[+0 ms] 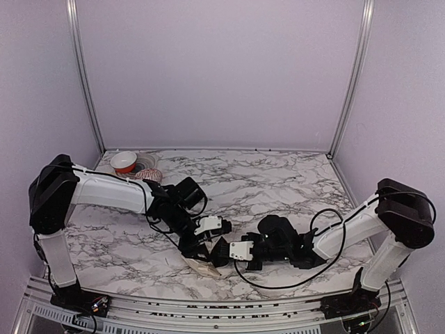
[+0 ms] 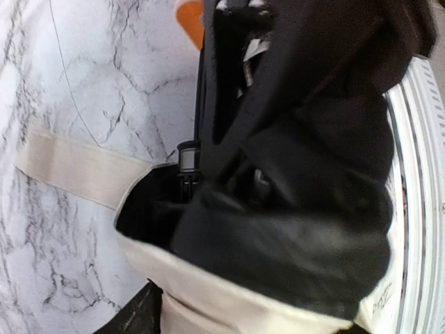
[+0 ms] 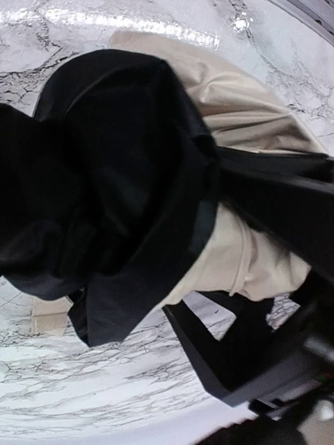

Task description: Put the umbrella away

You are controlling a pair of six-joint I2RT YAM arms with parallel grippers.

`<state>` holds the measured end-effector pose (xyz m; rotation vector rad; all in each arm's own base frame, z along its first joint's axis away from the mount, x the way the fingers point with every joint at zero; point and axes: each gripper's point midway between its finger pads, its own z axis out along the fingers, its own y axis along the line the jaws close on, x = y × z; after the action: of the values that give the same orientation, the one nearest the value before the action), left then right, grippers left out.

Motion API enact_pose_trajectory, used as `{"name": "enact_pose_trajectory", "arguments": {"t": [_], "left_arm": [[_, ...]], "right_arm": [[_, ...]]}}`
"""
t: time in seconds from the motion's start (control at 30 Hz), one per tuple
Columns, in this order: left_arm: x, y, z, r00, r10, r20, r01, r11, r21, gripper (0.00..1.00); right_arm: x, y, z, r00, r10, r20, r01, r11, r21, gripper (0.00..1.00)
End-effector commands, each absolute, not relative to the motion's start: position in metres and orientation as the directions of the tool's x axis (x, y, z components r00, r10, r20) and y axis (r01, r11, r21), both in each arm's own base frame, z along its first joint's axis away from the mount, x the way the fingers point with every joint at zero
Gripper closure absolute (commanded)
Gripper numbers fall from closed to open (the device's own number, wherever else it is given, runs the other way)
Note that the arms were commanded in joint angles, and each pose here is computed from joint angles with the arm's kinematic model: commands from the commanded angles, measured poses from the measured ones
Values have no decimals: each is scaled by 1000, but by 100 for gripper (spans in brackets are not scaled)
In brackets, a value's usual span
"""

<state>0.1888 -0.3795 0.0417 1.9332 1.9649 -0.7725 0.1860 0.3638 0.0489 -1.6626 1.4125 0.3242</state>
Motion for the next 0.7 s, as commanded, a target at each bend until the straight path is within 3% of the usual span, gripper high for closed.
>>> {"name": "enact_pose_trajectory", "arguments": {"t": [0.0, 0.33, 0.4, 0.53, 0.67], "left_arm": [[196, -388, 93, -12, 708, -706, 995, -64, -81, 29], [174, -362, 94, 3, 664, -748, 997, -60, -50, 10], [176, -359, 91, 0, 660, -751, 999, -36, -31, 9], [208, -348, 69, -49, 710, -702, 989, 131, 63, 11], [206, -358, 84, -35, 662, -749, 993, 107, 48, 12]], "right_arm": [[192, 347, 31, 233, -718, -656, -919, 59, -391, 96], [197, 343, 32, 192, -709, -678, -938, 72, -340, 99], [198, 345, 34, 190, -704, -684, -940, 71, -334, 100], [198, 346, 37, 196, -695, -692, -939, 71, -337, 100], [196, 347, 41, 192, -680, -707, -943, 72, -325, 100]]}}
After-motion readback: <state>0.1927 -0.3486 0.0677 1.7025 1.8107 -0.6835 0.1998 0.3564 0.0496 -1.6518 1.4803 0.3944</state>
